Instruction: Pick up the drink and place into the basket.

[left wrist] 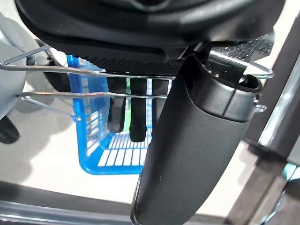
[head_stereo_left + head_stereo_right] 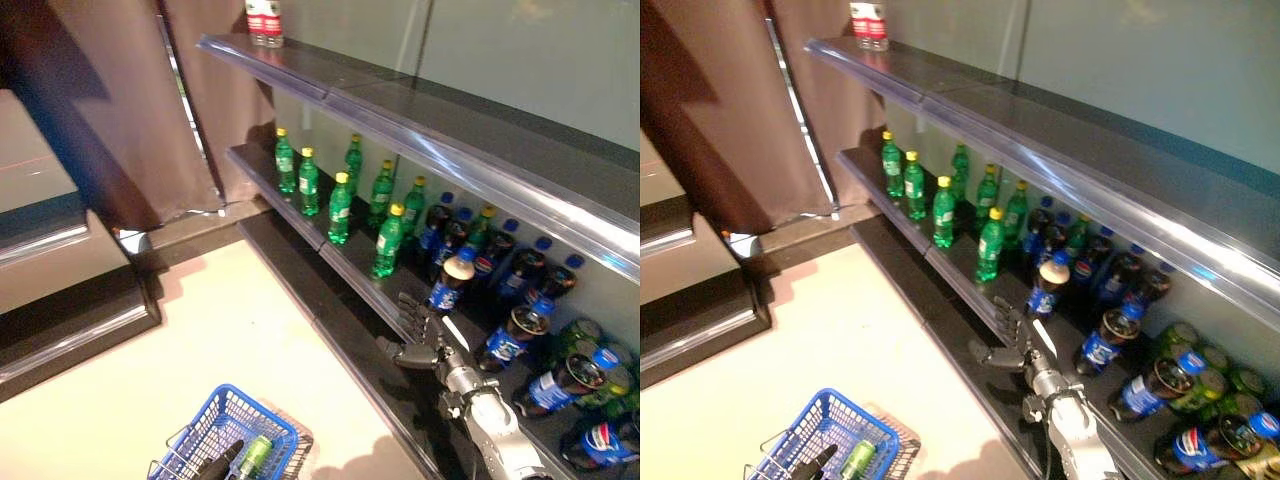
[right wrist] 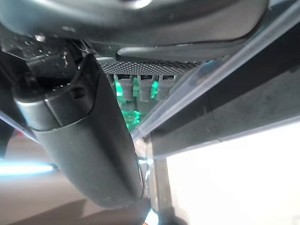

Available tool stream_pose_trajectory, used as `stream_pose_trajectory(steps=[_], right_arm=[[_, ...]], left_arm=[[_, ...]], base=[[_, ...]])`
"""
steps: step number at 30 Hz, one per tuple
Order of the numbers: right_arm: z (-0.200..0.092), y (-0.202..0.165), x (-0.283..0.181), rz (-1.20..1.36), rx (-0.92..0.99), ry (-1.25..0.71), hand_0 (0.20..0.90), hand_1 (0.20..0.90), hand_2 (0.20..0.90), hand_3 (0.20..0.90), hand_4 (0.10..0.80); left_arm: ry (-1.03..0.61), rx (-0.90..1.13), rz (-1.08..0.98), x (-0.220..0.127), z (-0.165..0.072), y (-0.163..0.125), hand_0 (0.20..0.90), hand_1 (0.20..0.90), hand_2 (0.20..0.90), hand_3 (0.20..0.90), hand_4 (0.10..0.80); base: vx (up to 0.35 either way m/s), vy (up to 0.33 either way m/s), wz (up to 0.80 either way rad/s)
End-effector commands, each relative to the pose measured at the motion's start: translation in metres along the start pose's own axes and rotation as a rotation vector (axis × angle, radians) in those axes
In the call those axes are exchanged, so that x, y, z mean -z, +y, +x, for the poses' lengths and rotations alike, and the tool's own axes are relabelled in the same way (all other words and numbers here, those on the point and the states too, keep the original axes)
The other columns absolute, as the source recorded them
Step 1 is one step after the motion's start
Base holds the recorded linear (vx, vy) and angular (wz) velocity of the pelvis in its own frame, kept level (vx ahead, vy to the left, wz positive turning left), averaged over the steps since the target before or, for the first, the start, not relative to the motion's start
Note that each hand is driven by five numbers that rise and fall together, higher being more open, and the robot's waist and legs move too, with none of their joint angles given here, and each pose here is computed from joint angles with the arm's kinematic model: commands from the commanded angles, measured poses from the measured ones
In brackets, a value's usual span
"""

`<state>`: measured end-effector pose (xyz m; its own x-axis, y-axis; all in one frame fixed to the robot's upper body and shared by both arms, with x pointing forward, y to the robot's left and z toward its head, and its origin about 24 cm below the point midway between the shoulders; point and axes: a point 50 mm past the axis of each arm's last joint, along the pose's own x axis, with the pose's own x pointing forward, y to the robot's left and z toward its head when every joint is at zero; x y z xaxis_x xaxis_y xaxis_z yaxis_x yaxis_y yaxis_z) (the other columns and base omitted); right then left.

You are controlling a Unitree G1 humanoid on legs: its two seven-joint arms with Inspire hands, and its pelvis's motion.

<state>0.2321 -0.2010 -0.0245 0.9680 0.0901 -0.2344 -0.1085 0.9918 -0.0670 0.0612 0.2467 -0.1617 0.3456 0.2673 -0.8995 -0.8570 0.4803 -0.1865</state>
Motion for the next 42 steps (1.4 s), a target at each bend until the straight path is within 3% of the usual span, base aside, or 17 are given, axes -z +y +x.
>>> stream_pose_trajectory(steps=[1,13,23,32,42], right_arm=[[0.037,-0.006,-0.067,-0.009,0.083,-0.258,0.900,0.900,0.900,0.900,0.800],[0.068,-0.036,-0.107,0.002,0.263,-0.299,0.900,0.900,0.900,0.900,0.800],[0.082,-0.075,-0.125,-0.052,0.453,-0.258,0.900,0.900,0.900,0.900,0.800],[0.077,-0.089,-0.120,-0.042,0.475,-0.236,0.900,0.900,0.900,0.900,0.800],[0.060,-0.092,-0.094,-0.026,0.366,-0.223,0.900,0.900,0.900,0.900,0.800]], left_arm=[[-0.059,0.093,-0.016,-0.009,0.004,-0.025,0.300,0.300,0.300,0.200,0.100],[-0.038,0.025,0.026,-0.014,0.001,0.002,0.300,0.300,0.300,0.200,0.100],[-0.031,0.059,0.076,-0.026,0.003,-0.004,0.300,0.300,0.300,0.200,0.100],[-0.017,0.081,0.110,-0.028,0.003,-0.005,0.300,0.300,0.300,0.200,0.100],[0.004,0.095,0.148,-0.025,0.003,-0.007,0.300,0.300,0.300,0.200,0.100]], base=[[0.058,0.027,0.39],[0.053,0.019,0.48],[0.037,0.016,0.34],[0.004,0.004,0.02],[-0.023,0.009,-0.09]])
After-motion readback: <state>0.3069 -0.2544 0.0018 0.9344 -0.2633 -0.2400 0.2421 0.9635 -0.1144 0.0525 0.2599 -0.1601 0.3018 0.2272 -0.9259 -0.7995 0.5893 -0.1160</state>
